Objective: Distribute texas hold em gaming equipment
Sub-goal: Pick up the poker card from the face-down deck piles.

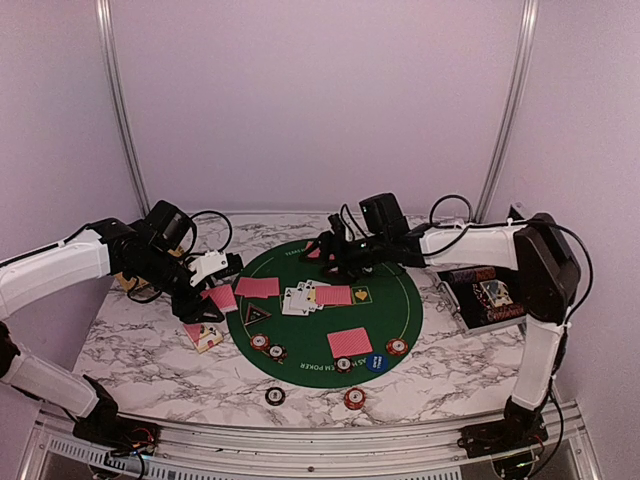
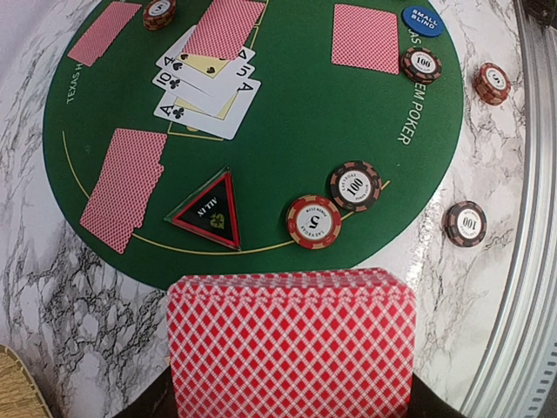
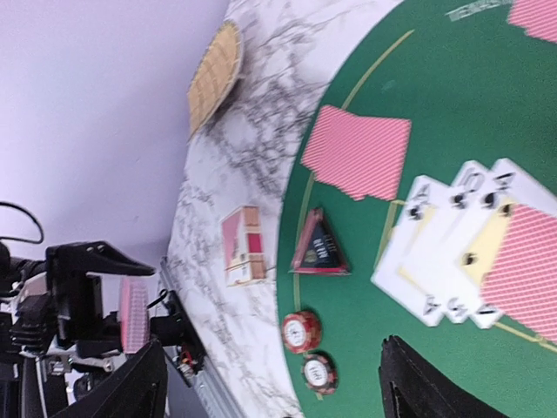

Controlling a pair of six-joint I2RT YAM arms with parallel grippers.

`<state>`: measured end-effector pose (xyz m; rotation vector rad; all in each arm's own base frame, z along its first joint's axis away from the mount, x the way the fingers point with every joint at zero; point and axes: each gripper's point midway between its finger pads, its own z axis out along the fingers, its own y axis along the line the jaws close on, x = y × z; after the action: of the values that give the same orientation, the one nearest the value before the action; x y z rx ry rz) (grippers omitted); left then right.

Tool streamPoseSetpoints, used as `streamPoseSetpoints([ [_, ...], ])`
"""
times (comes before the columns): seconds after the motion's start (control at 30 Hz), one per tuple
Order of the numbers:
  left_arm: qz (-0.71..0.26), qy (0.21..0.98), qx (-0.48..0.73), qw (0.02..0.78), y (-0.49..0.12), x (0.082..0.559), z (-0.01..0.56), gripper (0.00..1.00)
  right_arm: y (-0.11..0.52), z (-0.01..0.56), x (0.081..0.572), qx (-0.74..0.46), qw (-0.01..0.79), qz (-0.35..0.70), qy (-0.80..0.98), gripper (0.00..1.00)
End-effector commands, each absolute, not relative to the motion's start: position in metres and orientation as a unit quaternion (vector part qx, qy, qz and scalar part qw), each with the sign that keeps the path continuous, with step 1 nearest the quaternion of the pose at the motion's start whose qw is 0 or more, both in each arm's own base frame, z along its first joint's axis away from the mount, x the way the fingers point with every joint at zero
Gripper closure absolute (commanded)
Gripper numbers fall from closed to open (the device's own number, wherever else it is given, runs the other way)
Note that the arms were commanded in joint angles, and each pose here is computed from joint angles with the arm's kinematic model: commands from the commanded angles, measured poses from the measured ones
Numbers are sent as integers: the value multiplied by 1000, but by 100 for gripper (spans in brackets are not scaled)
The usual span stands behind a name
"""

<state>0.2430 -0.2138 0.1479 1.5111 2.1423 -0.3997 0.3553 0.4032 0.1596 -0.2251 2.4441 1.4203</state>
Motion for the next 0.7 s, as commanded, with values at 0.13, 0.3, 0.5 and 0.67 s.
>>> streamPoseSetpoints([
  [0.13,-154,775,554,262,-219,246,160,99,485,193,294,-117,75,620,772,17],
  [0.3,-156,775,553,262,-221,246,160,99,515,188,270,-133,42,641,754,17],
  [0.5,-156,774,553,265,-221,246,161,99,538,182,252,-140,13,660,738,17],
  [0.67,-157,774,553,265,-221,246,161,99,549,181,245,-141,-1,671,728,17],
])
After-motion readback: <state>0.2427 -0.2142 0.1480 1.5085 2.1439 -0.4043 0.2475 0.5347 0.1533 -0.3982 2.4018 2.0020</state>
